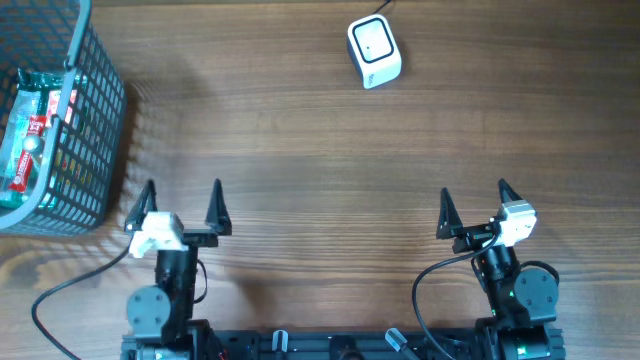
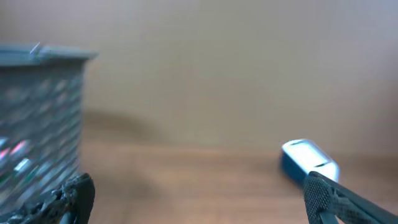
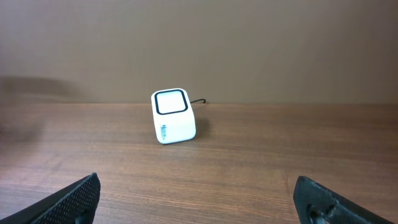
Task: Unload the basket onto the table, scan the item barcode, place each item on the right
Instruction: 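Move the left gripper over the basket and reach down inside, then grasp the yellow Vim soap bottle with the left gripper and lift, then carry the bottle to the white scanner and hold it under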
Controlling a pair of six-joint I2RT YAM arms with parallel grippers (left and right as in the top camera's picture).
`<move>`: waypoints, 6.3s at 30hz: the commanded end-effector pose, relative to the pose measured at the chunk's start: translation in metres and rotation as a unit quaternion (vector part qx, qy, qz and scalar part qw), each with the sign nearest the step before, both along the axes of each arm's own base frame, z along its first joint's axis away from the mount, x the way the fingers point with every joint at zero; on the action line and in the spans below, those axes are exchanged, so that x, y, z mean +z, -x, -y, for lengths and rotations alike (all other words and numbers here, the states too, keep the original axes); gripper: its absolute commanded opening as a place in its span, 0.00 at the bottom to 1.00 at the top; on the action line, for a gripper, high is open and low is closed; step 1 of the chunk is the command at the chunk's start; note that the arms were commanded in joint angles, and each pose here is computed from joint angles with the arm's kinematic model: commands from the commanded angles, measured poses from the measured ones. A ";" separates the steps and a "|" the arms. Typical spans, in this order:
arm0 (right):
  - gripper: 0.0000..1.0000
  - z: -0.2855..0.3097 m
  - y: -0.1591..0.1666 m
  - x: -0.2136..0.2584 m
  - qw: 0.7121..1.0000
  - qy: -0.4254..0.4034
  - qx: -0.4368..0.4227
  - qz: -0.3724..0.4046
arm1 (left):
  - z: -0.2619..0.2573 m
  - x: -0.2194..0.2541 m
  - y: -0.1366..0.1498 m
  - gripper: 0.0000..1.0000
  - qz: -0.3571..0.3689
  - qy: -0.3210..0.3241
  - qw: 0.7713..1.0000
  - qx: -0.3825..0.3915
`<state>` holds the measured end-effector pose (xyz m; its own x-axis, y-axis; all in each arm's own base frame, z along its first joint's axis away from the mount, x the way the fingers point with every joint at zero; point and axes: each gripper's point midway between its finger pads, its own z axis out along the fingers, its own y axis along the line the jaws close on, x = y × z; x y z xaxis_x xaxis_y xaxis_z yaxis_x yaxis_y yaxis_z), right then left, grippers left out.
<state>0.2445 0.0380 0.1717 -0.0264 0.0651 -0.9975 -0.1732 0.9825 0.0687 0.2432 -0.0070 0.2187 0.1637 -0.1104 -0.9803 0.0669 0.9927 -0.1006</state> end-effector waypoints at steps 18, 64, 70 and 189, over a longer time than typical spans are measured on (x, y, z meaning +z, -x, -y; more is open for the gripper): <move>1.00 0.003 0.000 0.001 1.000 -0.006 -0.007 0.002 | 0.063 0.235 0.027 1.00 -0.253 0.076 0.947 -0.182; 1.00 0.003 0.000 0.001 1.000 -0.006 -0.007 0.002 | -0.225 0.158 -0.057 0.79 -0.341 0.145 0.863 0.343; 1.00 0.003 0.000 0.001 1.000 -0.006 -0.007 0.002 | -0.252 0.119 -0.070 0.83 -0.389 0.154 0.837 0.353; 1.00 0.003 0.000 0.001 1.000 -0.006 -0.007 0.002 | 0.334 -0.101 -0.083 0.25 -0.637 -0.103 0.754 -0.126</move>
<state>0.2447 0.0380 0.1718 -0.0260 0.0651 -0.9975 -0.1732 0.9825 0.0687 0.3261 -0.3347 0.1283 -0.9332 0.1993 -0.2989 0.2521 0.9561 -0.1496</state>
